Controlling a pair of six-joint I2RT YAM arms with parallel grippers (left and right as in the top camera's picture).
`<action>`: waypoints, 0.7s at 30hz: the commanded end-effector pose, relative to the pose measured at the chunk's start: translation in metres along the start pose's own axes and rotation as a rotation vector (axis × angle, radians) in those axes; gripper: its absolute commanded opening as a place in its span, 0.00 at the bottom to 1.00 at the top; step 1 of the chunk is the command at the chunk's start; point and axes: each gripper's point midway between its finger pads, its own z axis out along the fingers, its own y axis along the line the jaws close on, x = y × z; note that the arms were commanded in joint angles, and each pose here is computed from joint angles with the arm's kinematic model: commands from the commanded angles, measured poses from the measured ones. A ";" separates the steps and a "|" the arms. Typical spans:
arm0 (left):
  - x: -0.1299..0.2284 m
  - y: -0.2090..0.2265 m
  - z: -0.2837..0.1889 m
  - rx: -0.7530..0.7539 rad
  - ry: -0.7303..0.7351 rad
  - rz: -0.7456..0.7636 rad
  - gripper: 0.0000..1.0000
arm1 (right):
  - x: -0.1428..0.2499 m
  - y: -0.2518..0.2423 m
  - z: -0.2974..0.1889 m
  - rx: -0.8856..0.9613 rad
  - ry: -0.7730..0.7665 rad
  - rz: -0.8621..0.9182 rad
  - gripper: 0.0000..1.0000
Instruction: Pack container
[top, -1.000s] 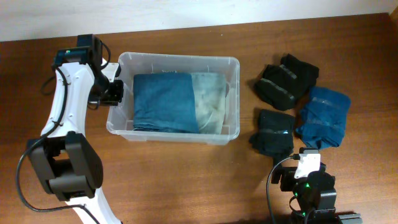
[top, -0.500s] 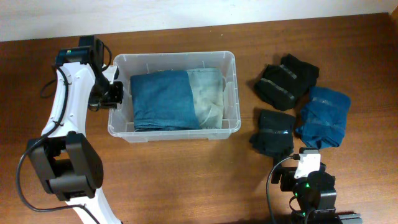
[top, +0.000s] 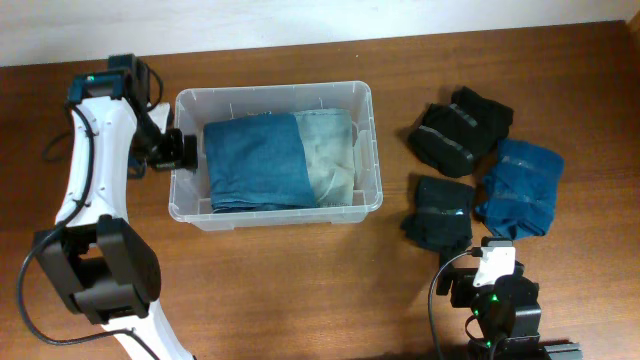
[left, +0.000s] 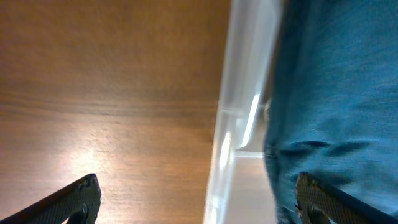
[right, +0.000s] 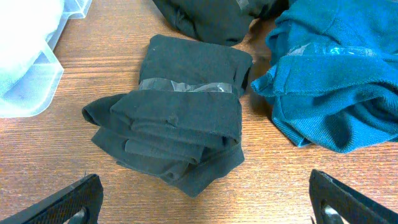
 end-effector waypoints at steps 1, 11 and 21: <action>-0.013 -0.003 -0.054 0.021 -0.155 -0.028 0.99 | 0.002 -0.003 0.001 0.013 0.003 0.008 0.99; 0.020 -0.002 -0.208 0.035 -0.577 -0.069 0.99 | -0.024 0.035 -0.004 -0.214 -0.081 0.212 0.98; 0.063 0.001 -0.244 0.019 -0.651 -0.074 0.99 | -0.076 0.092 -0.041 -0.622 -0.197 0.363 0.98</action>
